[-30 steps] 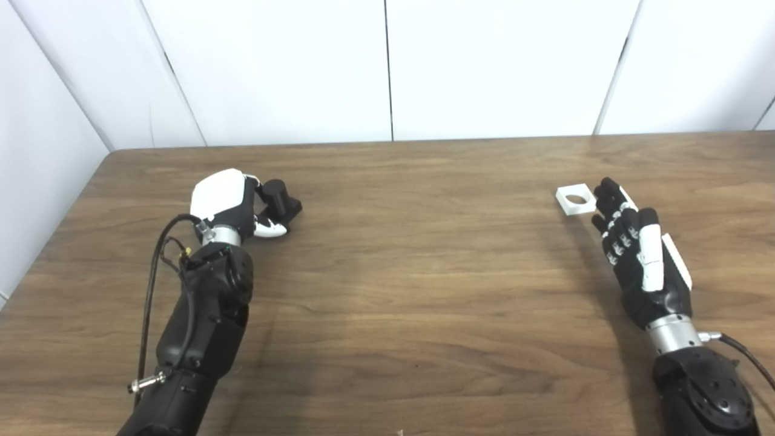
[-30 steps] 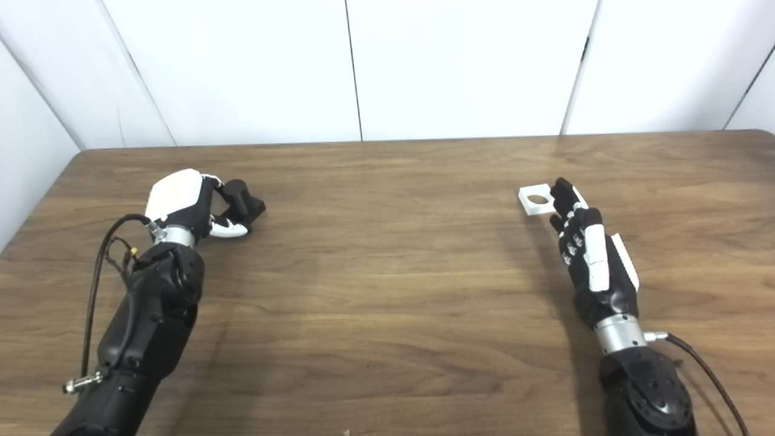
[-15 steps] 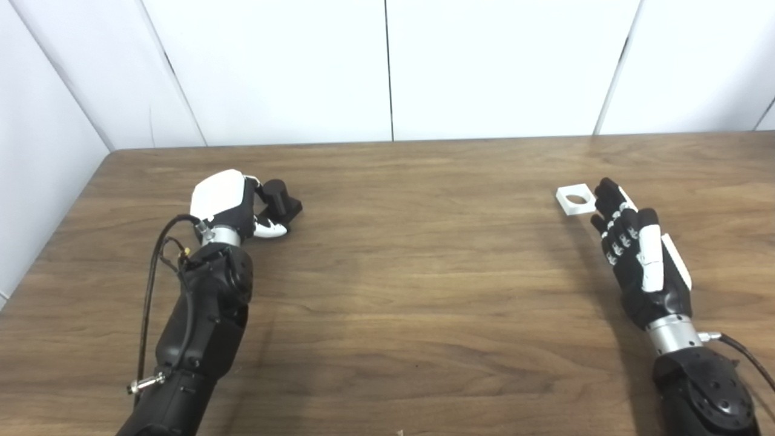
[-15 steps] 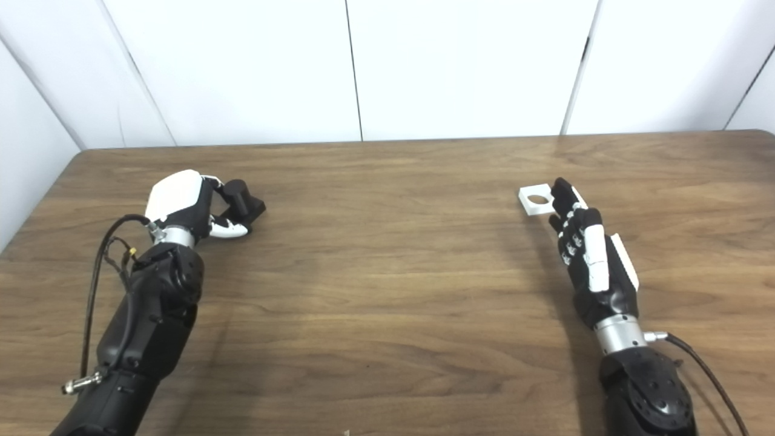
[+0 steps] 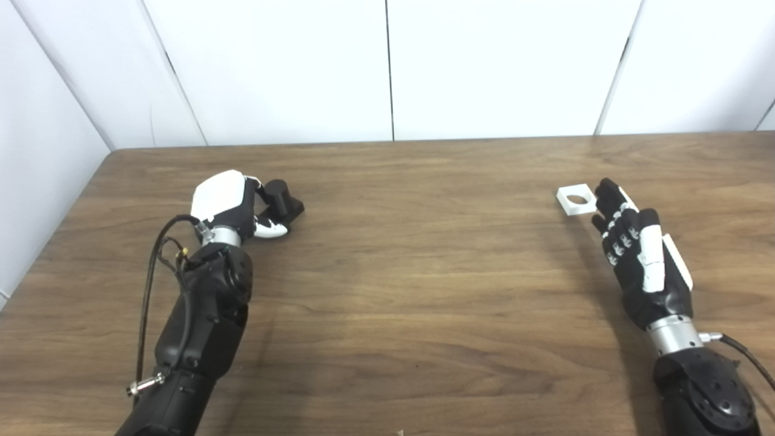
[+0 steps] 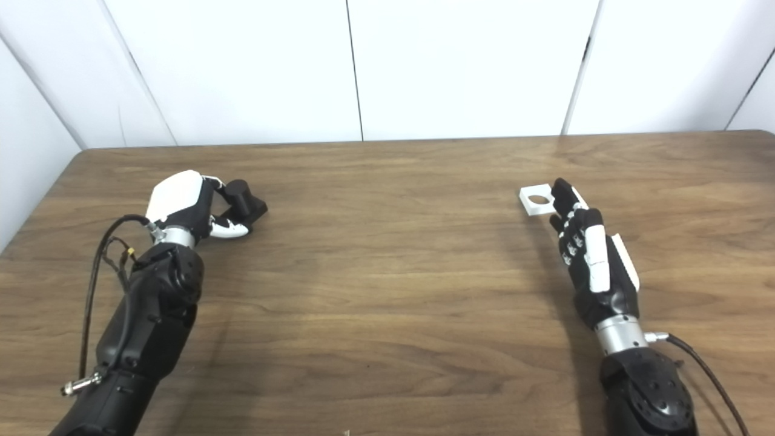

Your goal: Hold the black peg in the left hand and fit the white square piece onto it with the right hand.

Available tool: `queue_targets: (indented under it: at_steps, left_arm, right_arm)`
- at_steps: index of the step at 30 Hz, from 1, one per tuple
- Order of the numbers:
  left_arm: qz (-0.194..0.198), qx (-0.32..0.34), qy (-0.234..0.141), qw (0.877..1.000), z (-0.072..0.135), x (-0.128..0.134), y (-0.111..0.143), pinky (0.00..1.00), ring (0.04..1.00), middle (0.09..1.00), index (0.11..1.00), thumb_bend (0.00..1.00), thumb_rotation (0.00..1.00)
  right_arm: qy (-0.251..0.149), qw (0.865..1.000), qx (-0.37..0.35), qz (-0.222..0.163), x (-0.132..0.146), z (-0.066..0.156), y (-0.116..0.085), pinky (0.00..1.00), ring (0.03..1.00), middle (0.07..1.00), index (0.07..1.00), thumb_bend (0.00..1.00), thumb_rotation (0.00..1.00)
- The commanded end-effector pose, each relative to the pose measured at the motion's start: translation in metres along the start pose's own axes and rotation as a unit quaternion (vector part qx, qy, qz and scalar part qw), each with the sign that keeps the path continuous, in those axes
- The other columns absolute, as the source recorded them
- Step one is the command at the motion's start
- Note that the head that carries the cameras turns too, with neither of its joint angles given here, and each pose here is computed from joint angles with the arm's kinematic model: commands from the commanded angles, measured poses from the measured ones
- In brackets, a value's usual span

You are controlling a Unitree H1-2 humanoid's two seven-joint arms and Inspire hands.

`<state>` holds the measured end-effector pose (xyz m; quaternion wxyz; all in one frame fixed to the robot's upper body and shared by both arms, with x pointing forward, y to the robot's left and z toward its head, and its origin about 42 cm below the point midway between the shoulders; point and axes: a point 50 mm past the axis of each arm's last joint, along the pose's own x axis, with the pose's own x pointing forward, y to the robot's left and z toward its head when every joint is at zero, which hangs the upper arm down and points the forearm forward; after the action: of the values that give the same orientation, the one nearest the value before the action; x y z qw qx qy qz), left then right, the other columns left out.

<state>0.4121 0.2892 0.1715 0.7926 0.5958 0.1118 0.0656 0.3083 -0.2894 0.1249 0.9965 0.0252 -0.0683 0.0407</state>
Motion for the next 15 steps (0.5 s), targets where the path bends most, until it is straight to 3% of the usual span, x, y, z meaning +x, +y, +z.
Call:
queue_targets:
  at_steps: [1,6,9,15]
  left_arm:
    - [0.035,0.006,-0.004,0.999,-0.0004,0.0052,0.0196,0.95,0.964,0.852,0.580,0.67,0.19]
    - [0.038,-0.005,-0.007,0.999,-0.0001,0.0043,0.0202,0.95,0.963,0.848,0.556,0.70,0.13]
    - [0.039,-0.010,-0.010,0.999,-0.0006,0.0038,0.0195,0.95,0.966,0.851,0.501,0.55,0.08]
    - [0.035,-0.029,-0.008,0.999,-0.0006,0.0024,0.0183,0.97,0.978,0.869,0.491,0.52,0.06]
  right_arm:
    - [0.078,0.996,0.037,-0.022,-0.0443,-0.0501,0.0074,1.00,1.000,0.963,0.937,0.62,1.00]
    - [0.080,0.996,0.038,-0.023,-0.0442,-0.0499,0.0081,1.00,1.000,0.968,0.941,0.62,1.00]
    - [0.080,0.996,0.038,-0.024,-0.0439,-0.0502,0.0081,1.00,1.000,0.967,0.939,0.62,1.00]
    - [0.081,0.996,0.040,-0.023,-0.0435,-0.0502,0.0079,1.00,1.000,0.966,0.939,0.63,1.00]
